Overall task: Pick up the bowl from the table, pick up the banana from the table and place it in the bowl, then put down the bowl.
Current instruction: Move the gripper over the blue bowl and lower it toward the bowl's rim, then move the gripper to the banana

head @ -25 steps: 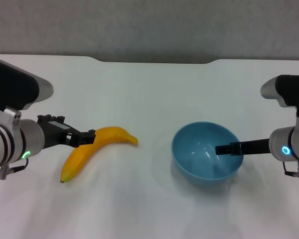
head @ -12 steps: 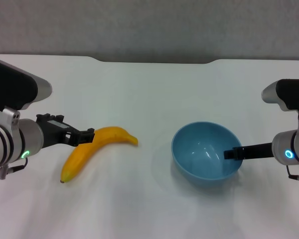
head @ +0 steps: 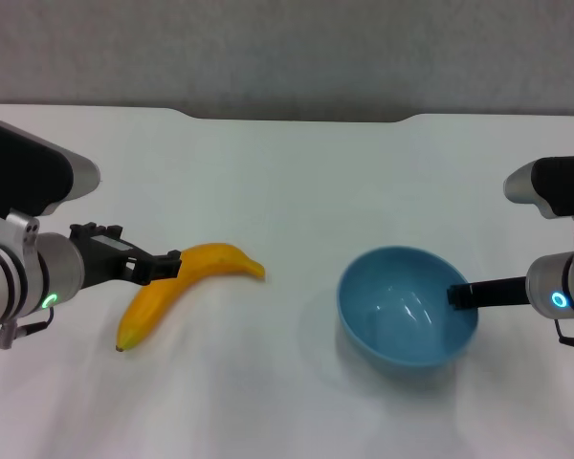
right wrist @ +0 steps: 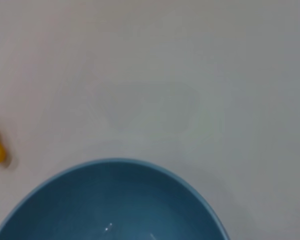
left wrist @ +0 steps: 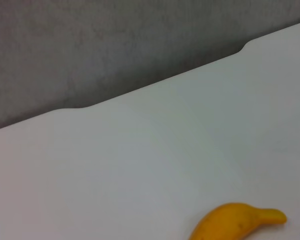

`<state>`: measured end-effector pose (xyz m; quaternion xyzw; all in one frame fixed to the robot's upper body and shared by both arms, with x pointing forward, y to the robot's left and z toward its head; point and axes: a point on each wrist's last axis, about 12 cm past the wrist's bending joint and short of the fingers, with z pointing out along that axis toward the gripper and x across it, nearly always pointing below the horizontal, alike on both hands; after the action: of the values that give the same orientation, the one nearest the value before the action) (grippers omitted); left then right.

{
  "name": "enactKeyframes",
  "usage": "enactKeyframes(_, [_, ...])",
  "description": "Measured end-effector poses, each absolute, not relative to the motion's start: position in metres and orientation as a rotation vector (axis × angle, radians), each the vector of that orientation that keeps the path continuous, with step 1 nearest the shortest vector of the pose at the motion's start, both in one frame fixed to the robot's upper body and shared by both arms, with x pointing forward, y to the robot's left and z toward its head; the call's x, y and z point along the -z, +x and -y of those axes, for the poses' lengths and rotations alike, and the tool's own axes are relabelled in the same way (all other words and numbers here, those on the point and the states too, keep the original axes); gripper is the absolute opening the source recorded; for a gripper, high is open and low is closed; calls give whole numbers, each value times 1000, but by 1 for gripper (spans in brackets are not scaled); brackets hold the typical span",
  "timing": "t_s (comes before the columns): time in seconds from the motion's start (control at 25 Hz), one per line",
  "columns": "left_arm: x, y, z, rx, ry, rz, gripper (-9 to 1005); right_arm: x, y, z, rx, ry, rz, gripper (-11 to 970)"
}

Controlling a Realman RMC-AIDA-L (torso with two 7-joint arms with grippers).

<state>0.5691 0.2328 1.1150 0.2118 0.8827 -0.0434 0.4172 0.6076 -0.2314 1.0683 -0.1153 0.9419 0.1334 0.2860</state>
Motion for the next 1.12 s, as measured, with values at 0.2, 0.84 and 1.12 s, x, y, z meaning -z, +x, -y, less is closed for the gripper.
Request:
enactKeyframes(0.2, [-1111, 568, -235, 107, 525, -2228, 907, -1067, 607, 234, -350, -295, -2509, 43])
enactKeyframes(0.84, [-1108, 568, -208, 161, 599, -2172, 907, -1096, 600, 236, -365, -279, -2306, 27])
enactKeyframes(1.12, [-1102, 586, -201, 187, 594, -2150, 907, -1099, 597, 229, -400, -316, -2282, 27])
